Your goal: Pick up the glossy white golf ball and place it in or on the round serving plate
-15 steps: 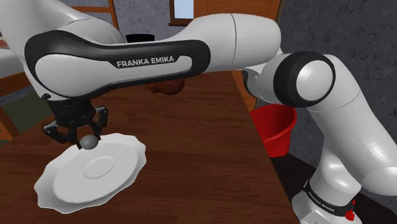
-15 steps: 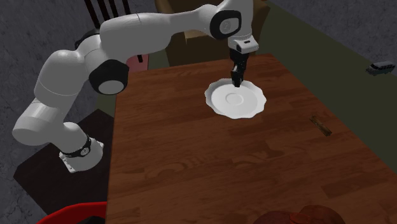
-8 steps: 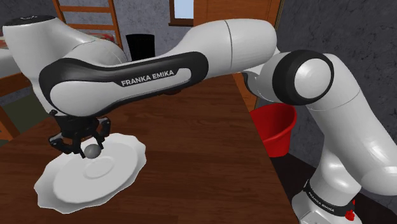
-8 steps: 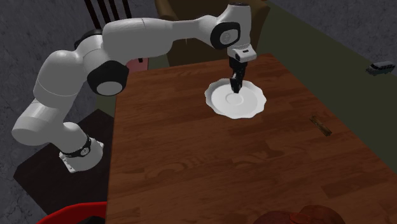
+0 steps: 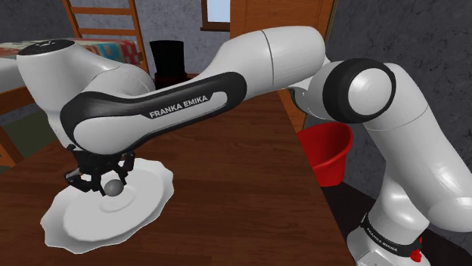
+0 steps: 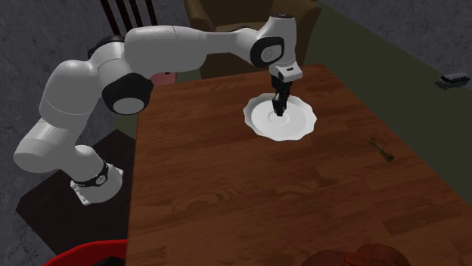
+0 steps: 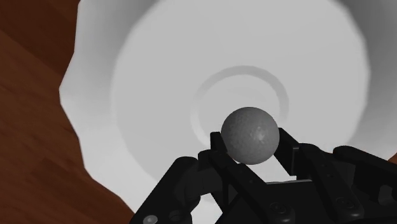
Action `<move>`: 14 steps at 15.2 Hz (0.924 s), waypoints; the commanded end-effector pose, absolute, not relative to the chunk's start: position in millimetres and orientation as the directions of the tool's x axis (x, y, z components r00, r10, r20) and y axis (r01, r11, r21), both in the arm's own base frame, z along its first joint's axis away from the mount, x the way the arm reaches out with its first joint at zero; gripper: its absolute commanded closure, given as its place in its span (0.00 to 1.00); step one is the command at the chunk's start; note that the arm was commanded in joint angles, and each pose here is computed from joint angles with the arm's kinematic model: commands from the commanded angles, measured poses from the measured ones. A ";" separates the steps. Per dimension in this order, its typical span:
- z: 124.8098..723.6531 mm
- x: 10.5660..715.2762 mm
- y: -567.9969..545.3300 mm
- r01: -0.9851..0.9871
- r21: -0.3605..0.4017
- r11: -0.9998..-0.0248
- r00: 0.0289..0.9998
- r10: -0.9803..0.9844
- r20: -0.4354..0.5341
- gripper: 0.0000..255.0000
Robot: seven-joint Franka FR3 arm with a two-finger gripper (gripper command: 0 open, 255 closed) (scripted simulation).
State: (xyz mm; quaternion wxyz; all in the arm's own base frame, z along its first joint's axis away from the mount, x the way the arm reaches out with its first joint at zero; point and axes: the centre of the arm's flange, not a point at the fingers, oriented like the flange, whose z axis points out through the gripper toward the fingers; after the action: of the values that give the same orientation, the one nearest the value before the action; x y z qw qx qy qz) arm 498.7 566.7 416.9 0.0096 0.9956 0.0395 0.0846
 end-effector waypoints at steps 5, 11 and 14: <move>416.5 498.9 566.7 0.077 0.026 -0.997 0.983 0.080 0.168 0.00; 442.5 494.4 567.1 0.077 0.026 -0.997 0.983 0.080 0.168 0.00; 465.8 490.4 567.3 0.077 0.026 -0.997 0.983 0.080 0.168 0.00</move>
State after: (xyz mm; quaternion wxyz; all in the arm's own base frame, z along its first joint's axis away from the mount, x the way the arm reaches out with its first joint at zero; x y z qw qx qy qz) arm 493.0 567.1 460.8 0.0089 0.9955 0.0394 0.0852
